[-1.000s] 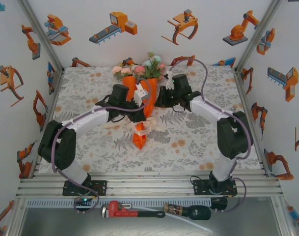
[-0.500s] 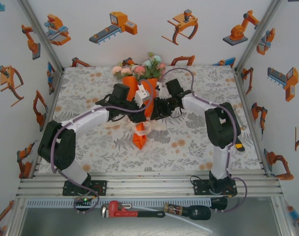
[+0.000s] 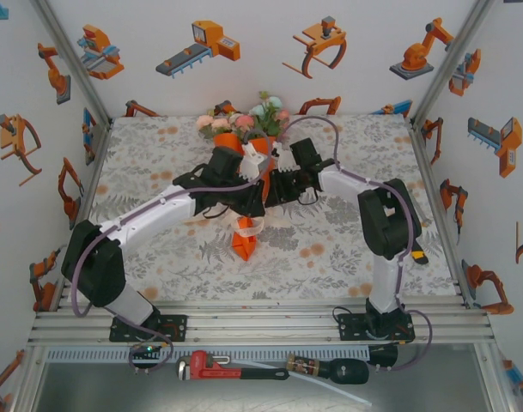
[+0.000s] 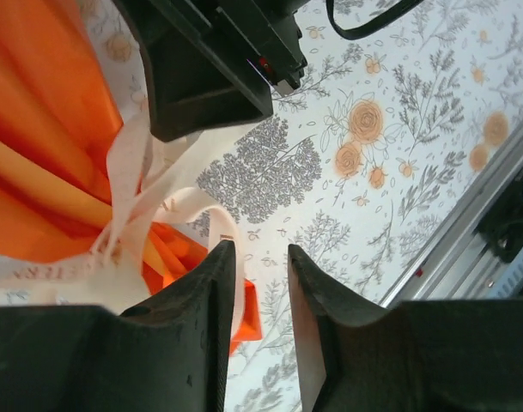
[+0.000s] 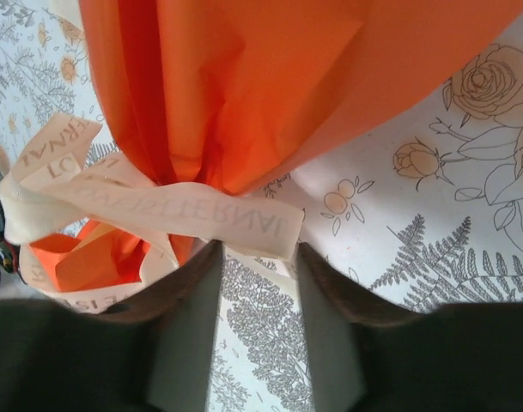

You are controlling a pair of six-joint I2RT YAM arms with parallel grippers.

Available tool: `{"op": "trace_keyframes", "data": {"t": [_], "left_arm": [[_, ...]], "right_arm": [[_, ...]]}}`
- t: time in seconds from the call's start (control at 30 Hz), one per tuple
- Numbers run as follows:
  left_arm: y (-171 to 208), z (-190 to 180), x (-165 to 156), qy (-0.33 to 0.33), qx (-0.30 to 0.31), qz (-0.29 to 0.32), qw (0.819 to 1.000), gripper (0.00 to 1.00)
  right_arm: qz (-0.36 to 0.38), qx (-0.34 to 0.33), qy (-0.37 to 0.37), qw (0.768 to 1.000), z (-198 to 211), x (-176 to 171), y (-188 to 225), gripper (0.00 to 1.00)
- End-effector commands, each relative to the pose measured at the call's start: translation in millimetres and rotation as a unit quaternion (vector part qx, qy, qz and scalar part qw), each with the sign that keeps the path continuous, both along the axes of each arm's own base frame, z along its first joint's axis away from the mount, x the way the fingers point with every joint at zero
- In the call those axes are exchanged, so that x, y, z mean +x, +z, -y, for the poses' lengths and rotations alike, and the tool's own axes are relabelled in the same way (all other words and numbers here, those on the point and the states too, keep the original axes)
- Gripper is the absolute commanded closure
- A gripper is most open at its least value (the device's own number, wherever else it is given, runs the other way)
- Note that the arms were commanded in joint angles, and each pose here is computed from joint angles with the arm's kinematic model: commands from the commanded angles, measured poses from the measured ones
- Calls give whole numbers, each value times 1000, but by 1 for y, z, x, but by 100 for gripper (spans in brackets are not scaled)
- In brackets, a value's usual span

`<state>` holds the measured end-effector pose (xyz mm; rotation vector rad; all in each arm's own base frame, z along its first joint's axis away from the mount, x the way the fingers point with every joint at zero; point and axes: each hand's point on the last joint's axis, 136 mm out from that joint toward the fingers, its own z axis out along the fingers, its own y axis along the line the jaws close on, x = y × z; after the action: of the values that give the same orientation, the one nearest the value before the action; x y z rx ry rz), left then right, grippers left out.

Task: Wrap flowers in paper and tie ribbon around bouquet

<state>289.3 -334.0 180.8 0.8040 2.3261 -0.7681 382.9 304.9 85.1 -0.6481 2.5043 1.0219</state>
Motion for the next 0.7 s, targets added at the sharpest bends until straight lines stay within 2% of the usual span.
{"op": "trace_keyframes", "data": {"t": [0.0,0.07,0.13,0.2,0.33,0.67], "left_arm": [[2,-15,4,114,22,-35,993,58],[0,-15,4,150,19,-55,987,56],[-5,-20,8,213,12,-85,973,52],[-11,-18,10,245,8,-111,963,52],[-24,-11,12,257,57,-102,959,52],[-56,-7,20,299,100,-107,943,54]], "right_arm": [[15,21,14,1000,-10,4,9,80],[17,28,12,999,-10,4,12,86],[21,34,4,999,-10,4,15,94],[30,41,-6,999,-8,5,21,100],[50,55,-18,997,-7,2,35,100],[67,58,-33,995,2,-5,52,100]]}}
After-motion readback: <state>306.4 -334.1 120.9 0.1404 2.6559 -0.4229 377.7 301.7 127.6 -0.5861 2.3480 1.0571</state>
